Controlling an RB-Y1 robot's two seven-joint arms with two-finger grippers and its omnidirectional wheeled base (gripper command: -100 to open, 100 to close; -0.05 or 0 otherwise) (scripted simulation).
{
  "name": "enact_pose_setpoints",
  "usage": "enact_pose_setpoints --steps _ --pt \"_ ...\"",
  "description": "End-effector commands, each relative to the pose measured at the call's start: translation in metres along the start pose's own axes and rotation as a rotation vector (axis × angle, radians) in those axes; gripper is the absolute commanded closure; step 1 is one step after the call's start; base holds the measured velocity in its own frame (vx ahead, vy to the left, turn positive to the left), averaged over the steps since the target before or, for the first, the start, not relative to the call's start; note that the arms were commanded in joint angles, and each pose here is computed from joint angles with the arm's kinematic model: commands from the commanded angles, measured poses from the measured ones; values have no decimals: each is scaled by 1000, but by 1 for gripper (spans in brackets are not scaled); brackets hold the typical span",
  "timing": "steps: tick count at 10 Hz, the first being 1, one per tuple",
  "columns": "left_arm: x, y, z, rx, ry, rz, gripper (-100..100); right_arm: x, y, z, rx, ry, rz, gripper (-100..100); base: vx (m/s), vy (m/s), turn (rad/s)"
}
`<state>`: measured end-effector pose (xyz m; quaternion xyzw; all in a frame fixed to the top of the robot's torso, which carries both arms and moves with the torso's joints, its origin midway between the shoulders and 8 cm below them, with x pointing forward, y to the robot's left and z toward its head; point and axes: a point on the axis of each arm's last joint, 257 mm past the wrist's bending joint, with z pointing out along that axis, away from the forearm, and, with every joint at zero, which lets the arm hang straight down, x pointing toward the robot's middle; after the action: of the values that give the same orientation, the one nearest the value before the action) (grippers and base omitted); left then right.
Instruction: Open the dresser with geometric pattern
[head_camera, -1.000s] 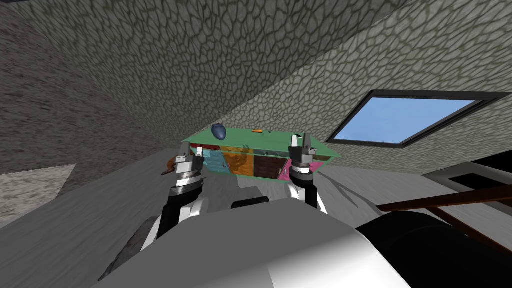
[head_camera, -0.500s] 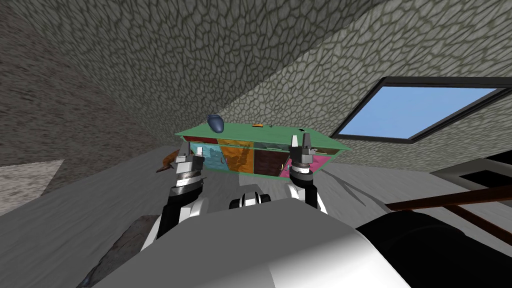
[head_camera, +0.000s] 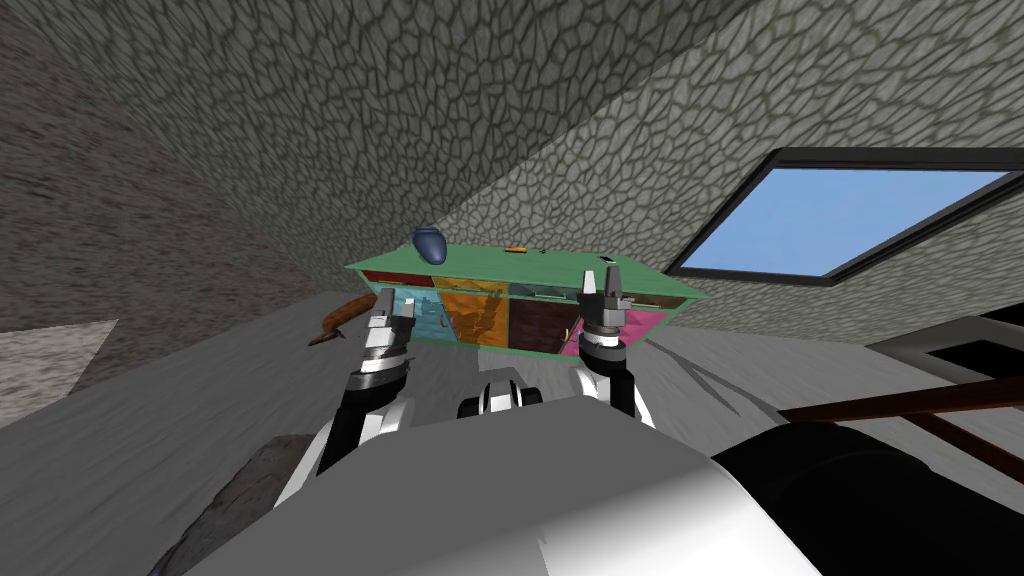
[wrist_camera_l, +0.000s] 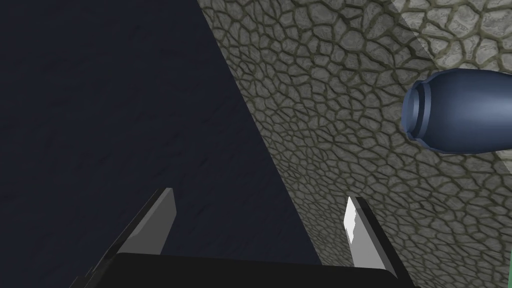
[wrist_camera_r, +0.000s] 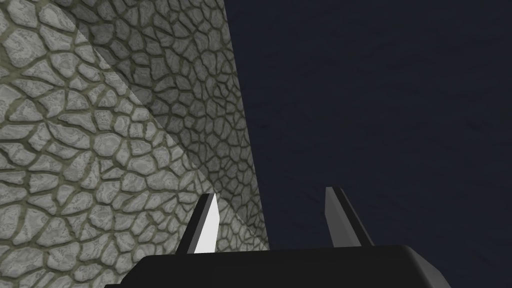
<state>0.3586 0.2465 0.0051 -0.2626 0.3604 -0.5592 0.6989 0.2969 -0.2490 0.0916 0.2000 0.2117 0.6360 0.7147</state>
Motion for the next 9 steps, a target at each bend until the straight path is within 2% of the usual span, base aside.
enact_pose_setpoints --steps 1,9 --pt "8 16 -5 -5 39 30 -100 0 0 0 0 0 0 0 74 17 -3" --pt "24 75 -27 -26 103 104 -100 0 0 0 0 0 0 0 86 16 -5"
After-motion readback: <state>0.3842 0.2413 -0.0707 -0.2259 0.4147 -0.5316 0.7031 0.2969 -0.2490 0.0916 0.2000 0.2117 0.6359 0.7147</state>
